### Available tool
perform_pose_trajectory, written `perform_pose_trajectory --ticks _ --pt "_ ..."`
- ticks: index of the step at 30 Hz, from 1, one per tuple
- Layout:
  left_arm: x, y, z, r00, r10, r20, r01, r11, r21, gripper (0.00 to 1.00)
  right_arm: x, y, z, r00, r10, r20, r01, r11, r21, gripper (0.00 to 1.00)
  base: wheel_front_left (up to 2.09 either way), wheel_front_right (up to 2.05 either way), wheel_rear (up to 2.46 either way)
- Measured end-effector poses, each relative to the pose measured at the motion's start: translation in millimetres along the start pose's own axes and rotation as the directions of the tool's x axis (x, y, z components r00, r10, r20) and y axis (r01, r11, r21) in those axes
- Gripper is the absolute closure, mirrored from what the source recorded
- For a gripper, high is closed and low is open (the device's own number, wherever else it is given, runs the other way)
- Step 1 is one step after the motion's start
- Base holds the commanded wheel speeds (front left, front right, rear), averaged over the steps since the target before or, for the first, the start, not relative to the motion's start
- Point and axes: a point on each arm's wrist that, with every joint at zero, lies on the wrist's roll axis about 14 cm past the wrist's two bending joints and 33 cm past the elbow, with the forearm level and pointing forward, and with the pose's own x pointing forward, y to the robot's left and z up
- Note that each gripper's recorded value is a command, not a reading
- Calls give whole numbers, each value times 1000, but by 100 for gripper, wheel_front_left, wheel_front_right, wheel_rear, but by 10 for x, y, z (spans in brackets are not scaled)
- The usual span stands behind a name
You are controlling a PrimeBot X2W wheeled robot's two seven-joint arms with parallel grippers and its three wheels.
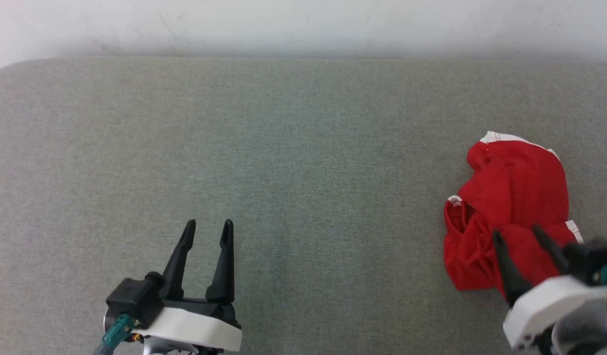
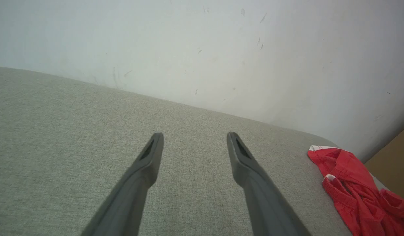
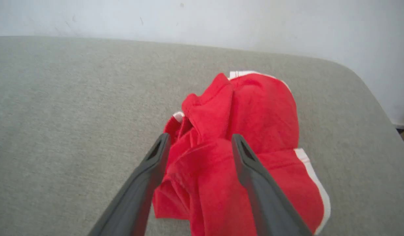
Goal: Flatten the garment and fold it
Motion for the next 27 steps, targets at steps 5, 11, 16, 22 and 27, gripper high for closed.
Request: perform_pose_trajectory --ticks 5,11,16,22,27 --pt "-45 19 25 1000 9 6 -9 1000 2 0 97 223 733 983 109 149 -94 990 -108 0 0 0 0" --pt "-111 116 24 999 47 4 -47 999 -1 0 410 354 521 984 165 -59 -174 965 -197 0 0 0 0" --pt "-109 214 33 997 80 8 -80 997 0 0 625 464 -52 936 178 -304 -250 943 -218 0 0 0 0" --pt "-191 390 -31 989 145 -10 -145 989 5 0 777 539 -578 862 165 -480 -308 921 -237 0 0 0 0" --pt "-261 519 -47 981 193 -18 -193 981 10 0 907 620 -603 862 173 -476 -305 928 -214 100 0 0 0"
